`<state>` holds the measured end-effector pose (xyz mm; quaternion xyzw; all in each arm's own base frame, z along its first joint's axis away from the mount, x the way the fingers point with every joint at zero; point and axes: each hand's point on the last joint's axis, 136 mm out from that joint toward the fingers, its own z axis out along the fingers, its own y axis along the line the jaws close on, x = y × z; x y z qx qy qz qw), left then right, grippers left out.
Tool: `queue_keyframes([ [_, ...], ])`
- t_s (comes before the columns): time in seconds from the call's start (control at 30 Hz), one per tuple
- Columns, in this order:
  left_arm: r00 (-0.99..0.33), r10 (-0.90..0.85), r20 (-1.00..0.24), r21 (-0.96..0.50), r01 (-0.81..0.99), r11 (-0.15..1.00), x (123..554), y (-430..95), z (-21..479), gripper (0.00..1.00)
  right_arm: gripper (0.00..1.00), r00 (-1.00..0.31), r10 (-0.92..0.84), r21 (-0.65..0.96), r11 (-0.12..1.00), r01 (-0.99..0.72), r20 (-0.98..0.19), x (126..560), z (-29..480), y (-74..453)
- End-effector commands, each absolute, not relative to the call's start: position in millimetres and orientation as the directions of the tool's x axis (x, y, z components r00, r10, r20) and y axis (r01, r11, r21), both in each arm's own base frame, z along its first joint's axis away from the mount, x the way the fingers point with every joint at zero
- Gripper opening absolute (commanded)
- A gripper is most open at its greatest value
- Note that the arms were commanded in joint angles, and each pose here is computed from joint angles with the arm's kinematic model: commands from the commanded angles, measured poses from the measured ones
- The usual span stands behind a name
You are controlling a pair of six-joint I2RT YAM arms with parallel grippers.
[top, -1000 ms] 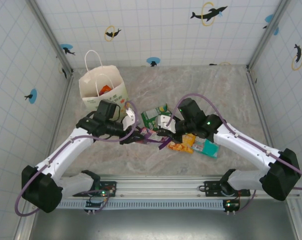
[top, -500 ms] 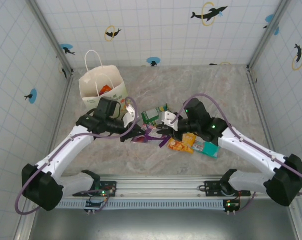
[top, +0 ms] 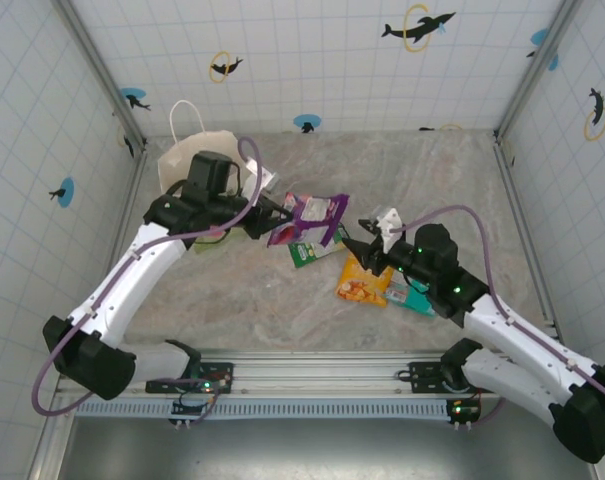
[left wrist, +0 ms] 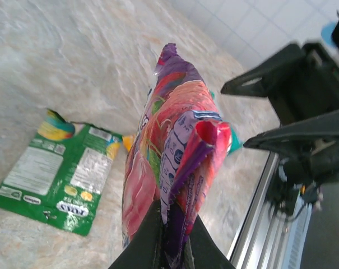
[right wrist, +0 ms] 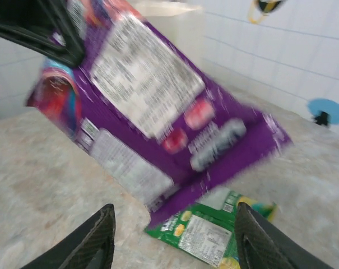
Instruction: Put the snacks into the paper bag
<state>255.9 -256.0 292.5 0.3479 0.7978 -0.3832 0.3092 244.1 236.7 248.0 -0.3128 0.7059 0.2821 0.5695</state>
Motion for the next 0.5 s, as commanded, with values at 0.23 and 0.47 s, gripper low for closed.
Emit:
queue_keyframes([
  [0.23,-0.661,-0.113,-0.741,-0.571,0.533,0.624,324.8,-220.1,373.6,0.00,0.61,-0.207,0.241,0.316,0.790,-0.526,-0.948,264.2,262.6,189.3],
  [0.47,-0.668,-0.247,-0.702,-0.616,0.397,0.680,350.0,-198.4,407.6,0.00,0.61,-0.291,0.249,0.369,0.778,-0.508,-0.924,267.1,250.1,195.9],
])
